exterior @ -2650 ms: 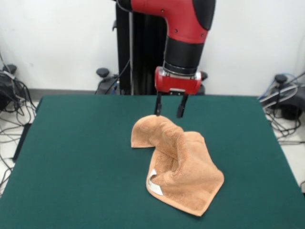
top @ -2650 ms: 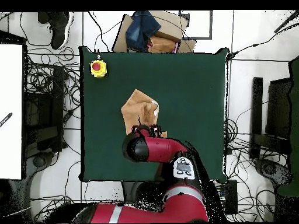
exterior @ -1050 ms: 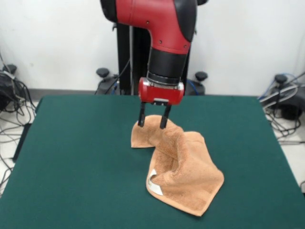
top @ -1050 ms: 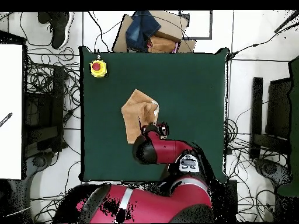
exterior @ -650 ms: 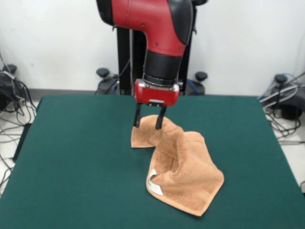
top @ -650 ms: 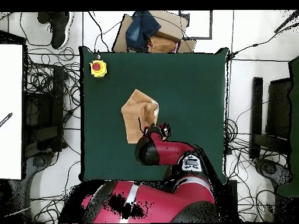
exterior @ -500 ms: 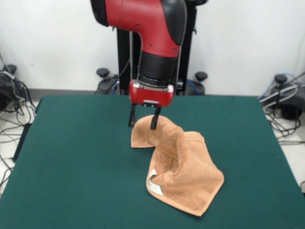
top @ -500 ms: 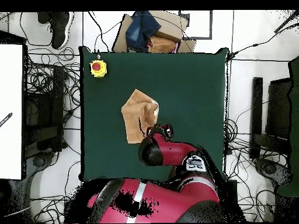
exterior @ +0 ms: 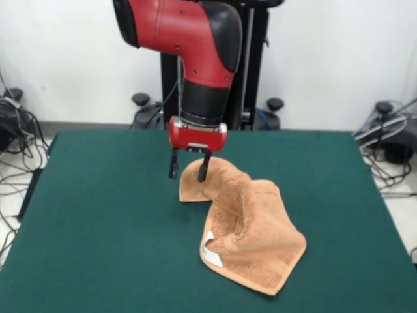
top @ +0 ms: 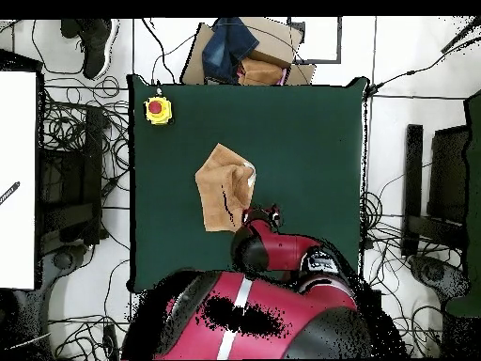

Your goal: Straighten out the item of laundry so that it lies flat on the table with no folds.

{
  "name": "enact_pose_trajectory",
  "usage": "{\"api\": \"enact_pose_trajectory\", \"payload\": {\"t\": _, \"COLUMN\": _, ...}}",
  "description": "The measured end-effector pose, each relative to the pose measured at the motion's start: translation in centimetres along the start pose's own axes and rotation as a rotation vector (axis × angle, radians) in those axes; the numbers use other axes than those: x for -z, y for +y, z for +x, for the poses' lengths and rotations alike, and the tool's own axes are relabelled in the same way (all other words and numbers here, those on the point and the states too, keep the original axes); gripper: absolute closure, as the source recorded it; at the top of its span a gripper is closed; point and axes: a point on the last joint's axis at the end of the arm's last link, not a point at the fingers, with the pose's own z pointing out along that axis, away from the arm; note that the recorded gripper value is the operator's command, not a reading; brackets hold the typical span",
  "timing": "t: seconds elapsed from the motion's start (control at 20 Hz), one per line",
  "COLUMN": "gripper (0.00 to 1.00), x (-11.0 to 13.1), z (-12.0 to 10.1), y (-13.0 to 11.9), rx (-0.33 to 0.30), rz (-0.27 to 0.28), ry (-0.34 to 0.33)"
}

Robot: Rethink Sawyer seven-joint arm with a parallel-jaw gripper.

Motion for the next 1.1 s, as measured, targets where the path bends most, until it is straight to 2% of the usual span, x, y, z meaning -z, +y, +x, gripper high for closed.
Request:
{"api": "enact_pose_trajectory", "payload": {"t": 0.45, "gripper": 0.00, "x": -1.4, "z": 1.5, "y": 3.4, "rx": 0.044, "rz": -0.027, "ry": -0.037}}
{"api": "enact_pose_trajectory", "payload": {"t": 1.1, "gripper": 0.00, "x": -1.6, "z": 1.9, "y": 3.9, "rx": 0.053, "rz": -0.029, "ry": -0.029}}
